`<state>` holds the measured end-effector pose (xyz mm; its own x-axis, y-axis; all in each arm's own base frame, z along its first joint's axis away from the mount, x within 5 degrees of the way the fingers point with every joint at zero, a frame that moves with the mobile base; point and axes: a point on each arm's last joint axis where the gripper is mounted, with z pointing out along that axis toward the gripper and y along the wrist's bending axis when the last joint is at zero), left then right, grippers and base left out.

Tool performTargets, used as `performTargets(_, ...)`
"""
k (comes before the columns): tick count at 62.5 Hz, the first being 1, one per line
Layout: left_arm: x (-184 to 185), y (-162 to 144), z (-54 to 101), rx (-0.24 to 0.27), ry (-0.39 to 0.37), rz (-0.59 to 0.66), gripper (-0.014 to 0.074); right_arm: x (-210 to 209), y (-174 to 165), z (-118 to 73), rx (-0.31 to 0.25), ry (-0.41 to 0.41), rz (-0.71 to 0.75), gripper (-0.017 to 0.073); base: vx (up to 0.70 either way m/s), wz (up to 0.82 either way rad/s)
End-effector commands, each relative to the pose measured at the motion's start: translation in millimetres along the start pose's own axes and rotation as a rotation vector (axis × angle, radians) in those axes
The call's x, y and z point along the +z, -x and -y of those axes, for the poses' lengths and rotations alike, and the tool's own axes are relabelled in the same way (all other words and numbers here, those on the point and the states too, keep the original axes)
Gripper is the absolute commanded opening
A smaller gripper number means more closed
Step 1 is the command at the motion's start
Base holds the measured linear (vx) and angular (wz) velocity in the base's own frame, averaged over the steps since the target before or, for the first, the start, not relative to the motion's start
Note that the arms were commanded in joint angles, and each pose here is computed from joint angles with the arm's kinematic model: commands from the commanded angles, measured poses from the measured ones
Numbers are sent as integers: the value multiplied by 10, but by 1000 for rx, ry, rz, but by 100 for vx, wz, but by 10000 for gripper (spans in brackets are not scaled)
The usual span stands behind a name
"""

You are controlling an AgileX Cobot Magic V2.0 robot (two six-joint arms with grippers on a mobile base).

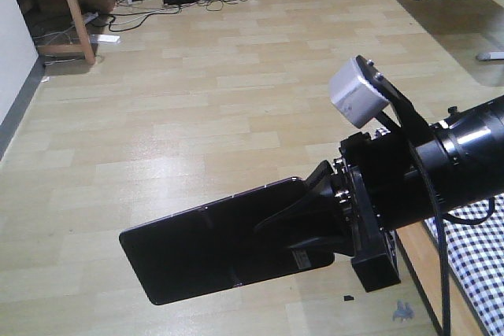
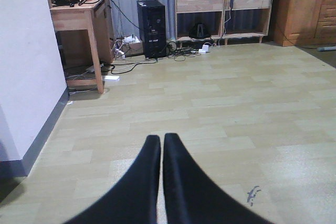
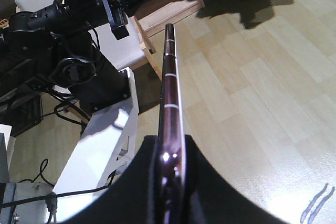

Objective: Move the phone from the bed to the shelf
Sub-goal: 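Hold the phone in the right gripper while the base turns away, then keep holding the phone while the base drives toward the shelf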

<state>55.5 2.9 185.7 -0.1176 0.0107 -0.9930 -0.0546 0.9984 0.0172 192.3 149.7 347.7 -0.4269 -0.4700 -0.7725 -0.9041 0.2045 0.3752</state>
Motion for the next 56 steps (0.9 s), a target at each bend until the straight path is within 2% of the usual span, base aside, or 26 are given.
performTargets(1,-3,50,-1,-9,0,75,1,-90,108,-183,-16,85,67,-2,17,0)
performTargets(56,-3,50,-1,-9,0,75,1,-90,108,-183,-16,85,67,-2,18,-2)
